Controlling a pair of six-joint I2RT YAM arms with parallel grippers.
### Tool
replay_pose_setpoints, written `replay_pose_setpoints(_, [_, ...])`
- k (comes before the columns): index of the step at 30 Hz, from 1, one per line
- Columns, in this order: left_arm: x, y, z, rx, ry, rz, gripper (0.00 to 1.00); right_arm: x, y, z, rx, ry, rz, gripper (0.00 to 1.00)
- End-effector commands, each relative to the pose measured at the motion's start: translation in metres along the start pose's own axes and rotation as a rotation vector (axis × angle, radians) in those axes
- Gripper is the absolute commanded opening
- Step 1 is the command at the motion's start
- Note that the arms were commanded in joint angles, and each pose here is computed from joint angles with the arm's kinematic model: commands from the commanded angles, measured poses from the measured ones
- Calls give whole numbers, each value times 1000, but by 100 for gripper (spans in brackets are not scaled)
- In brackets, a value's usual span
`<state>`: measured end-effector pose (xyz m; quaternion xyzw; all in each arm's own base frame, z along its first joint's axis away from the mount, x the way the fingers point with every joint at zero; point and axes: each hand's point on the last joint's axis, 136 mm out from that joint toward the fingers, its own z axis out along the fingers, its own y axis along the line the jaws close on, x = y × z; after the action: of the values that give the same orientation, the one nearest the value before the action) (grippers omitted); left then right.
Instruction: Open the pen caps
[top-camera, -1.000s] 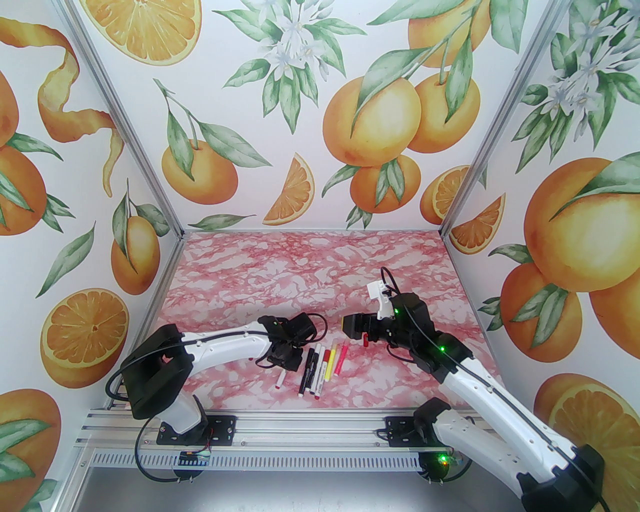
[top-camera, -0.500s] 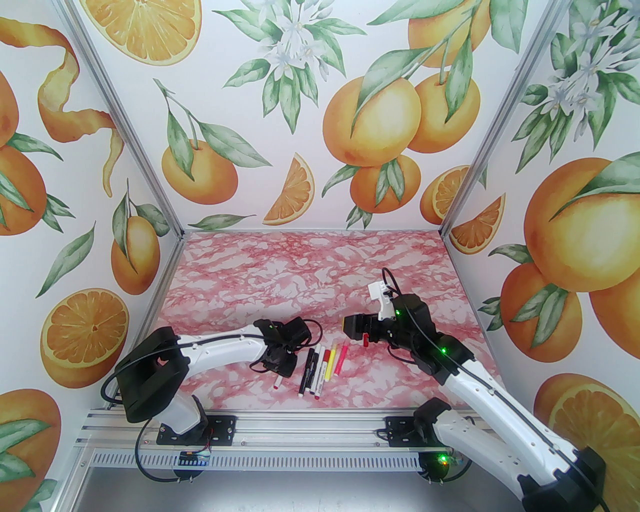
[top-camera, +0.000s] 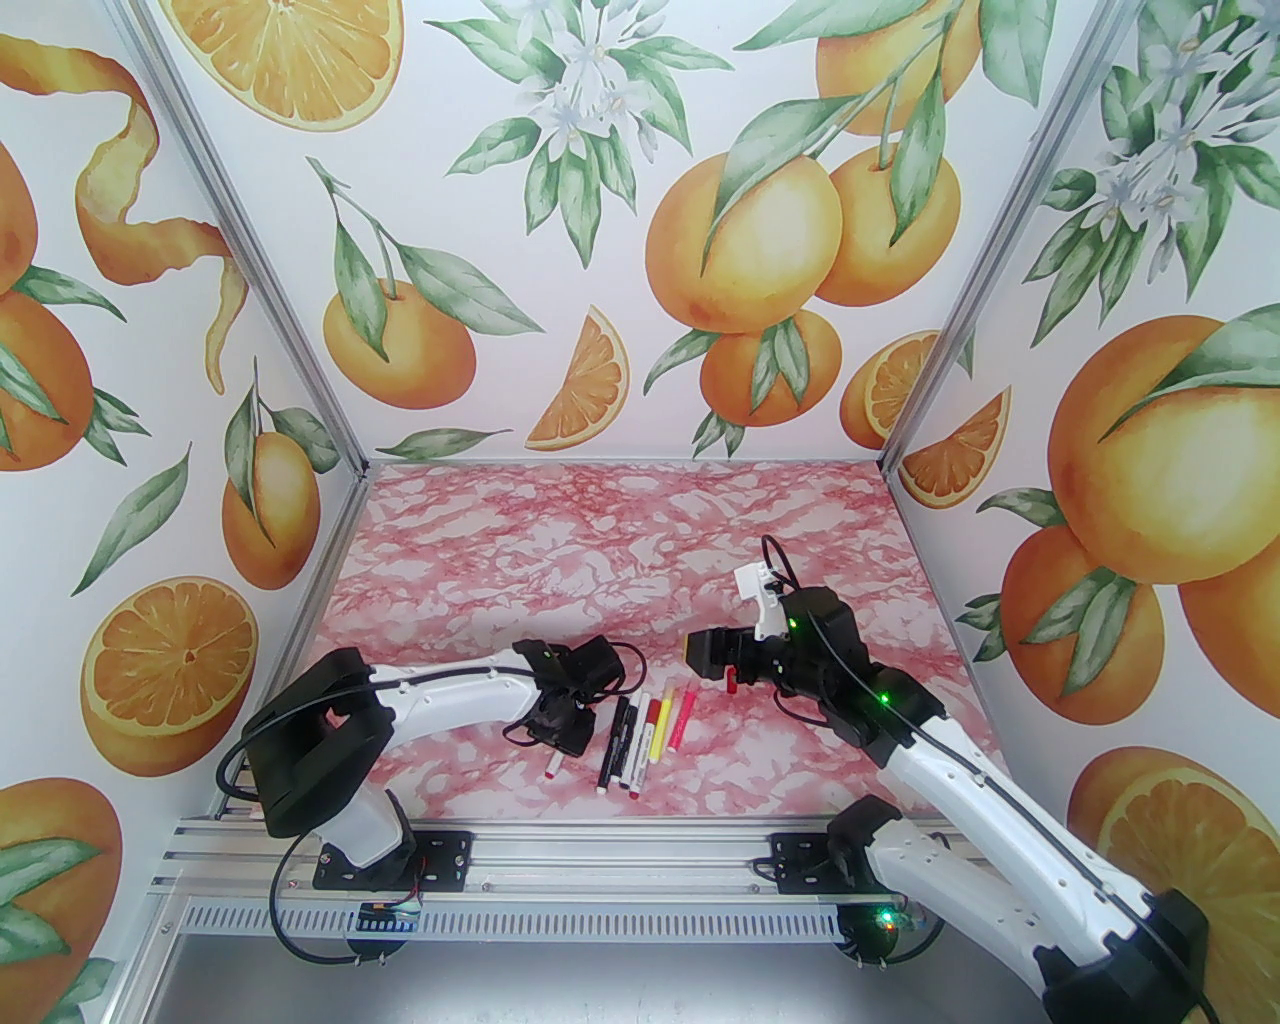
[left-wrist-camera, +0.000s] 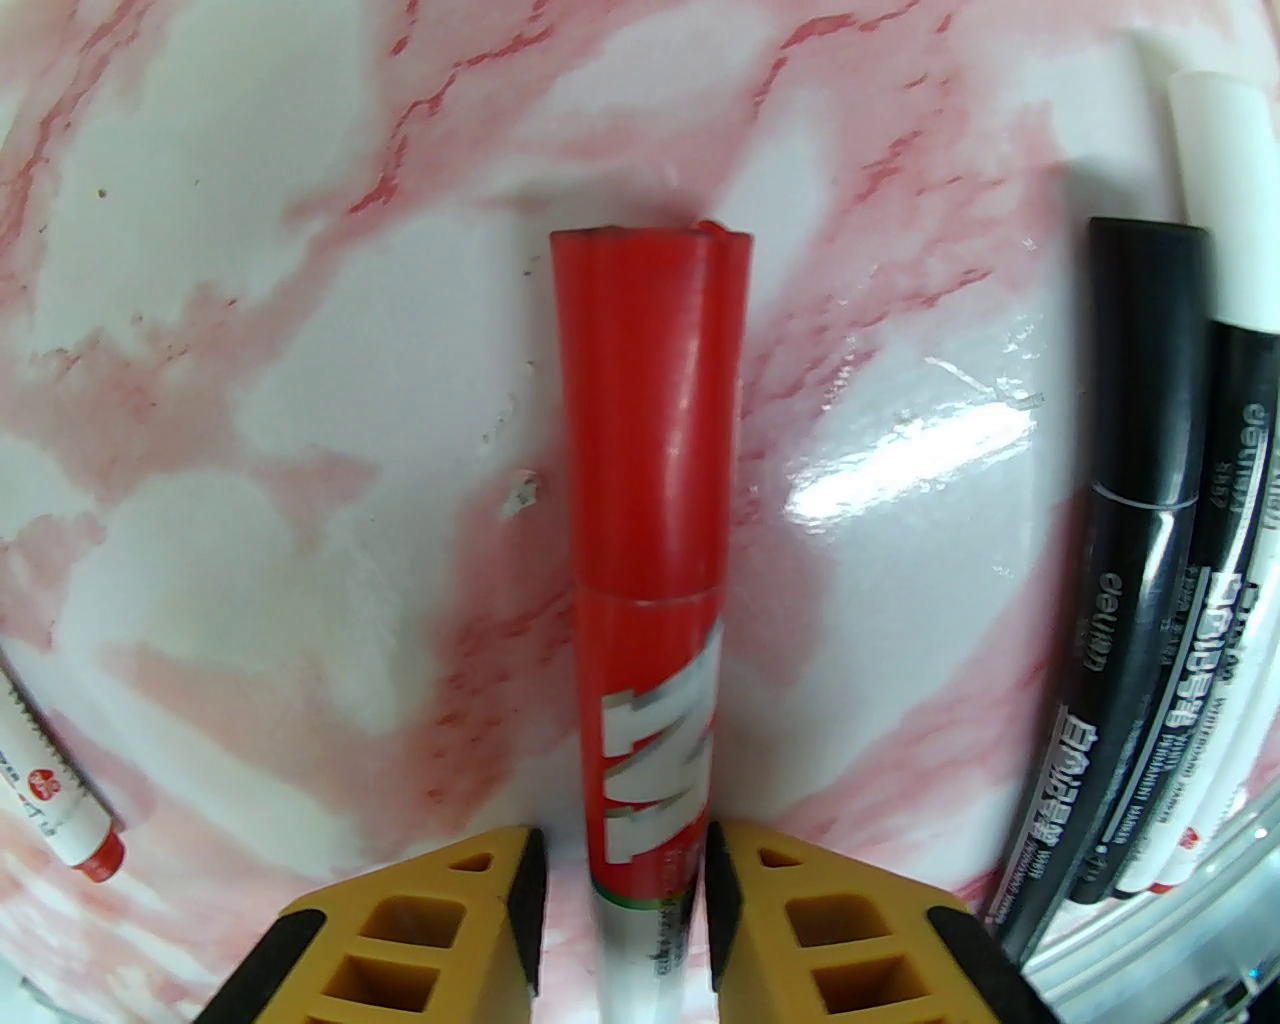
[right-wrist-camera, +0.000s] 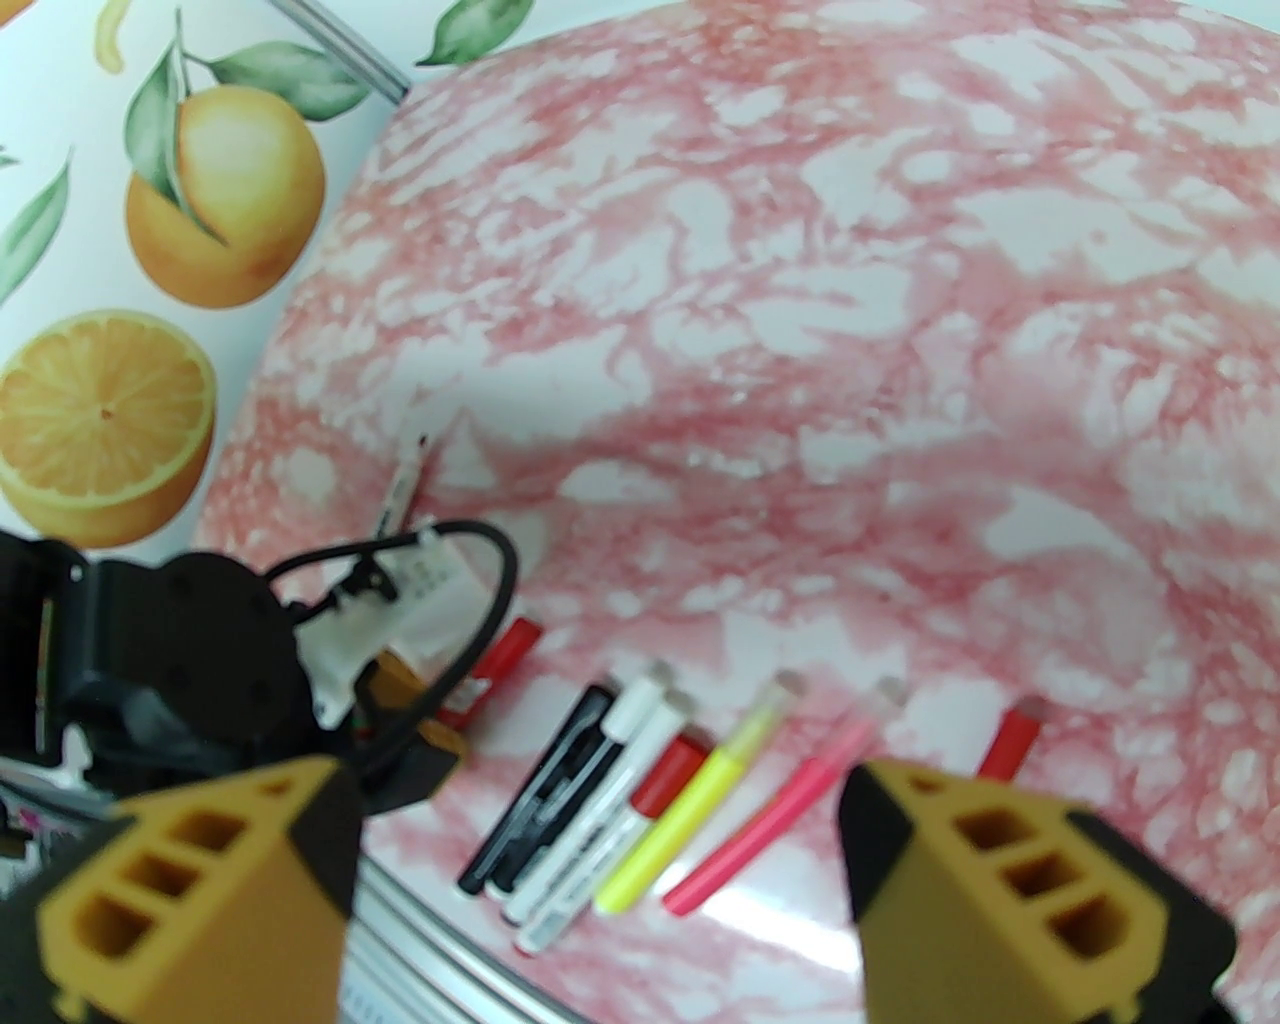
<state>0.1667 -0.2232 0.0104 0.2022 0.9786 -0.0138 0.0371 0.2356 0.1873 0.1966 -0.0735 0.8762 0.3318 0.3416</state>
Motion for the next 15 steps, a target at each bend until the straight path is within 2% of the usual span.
replay_pose_setpoints(1, [-11,-3,9,6,-22,13,27,-6,8,-7,-28,-40,-2,82])
replay_pose_setpoints(5, [-10,-1,8,0,-32,27,18,-6,13,-7,-64,-47,11,82])
replay_pose_setpoints(8, [-21,-10,-5,57,-80,26,13,-10,21,-8,-110,-62,35,81])
replay_pose_setpoints(10, [-33,-24,-21,144,-123,23,12,-14,28,-8,-153,-75,60,80])
replay_pose_setpoints(15, [-68,-57,-71,440,-266,-11,12,-19,40,-8,-248,-110,146,67])
